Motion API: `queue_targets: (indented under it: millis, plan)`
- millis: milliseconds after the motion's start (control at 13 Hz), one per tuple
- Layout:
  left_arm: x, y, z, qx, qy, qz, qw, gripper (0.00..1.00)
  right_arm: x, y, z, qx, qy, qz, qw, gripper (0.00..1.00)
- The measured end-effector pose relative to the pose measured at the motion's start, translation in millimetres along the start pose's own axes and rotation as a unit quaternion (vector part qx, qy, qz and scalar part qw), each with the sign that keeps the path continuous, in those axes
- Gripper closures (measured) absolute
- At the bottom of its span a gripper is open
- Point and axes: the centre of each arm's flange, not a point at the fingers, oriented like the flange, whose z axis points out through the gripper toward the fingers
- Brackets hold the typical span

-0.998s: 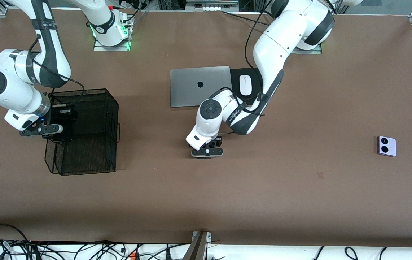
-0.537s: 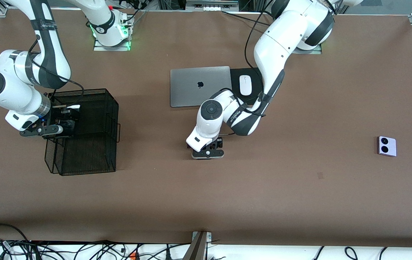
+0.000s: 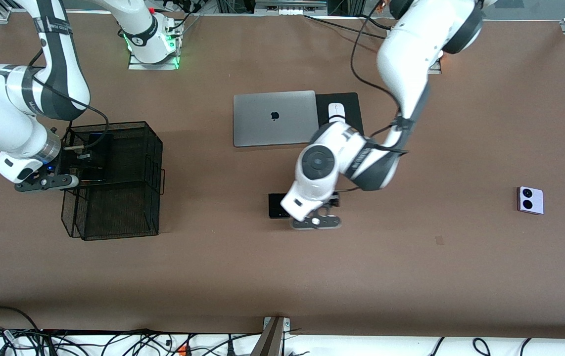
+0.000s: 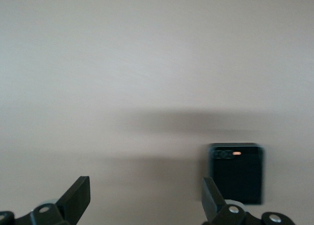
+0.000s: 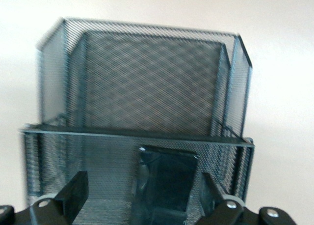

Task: Place phones with both arms
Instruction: 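Release the flip phone with the left gripper while the right gripper approaches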

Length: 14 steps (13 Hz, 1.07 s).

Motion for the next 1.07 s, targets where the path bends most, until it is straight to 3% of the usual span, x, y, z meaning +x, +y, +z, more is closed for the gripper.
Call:
queue_targets:
  millis: [154,461,691,1075]
  plan:
    - [20,-58,-18,0.016,-0.029,0.023,0.999,0.00,20,-41,-35,0.025,0.015,0.017,0.999,0.00]
    - [41,-154,0,0.024,-0.072,0.094,0.993,0.00,68,-191,-65,0.048,0.013,0.082,0.995,0.00]
    - [55,-251,1,0.016,-0.091,0.160,0.983,0.00,102,-301,-29,0.051,0.019,0.090,0.994,0.00]
    - [71,-398,16,0.033,-0.086,0.164,0.982,0.00,131,-413,74,0.045,0.081,0.061,0.994,0.00]
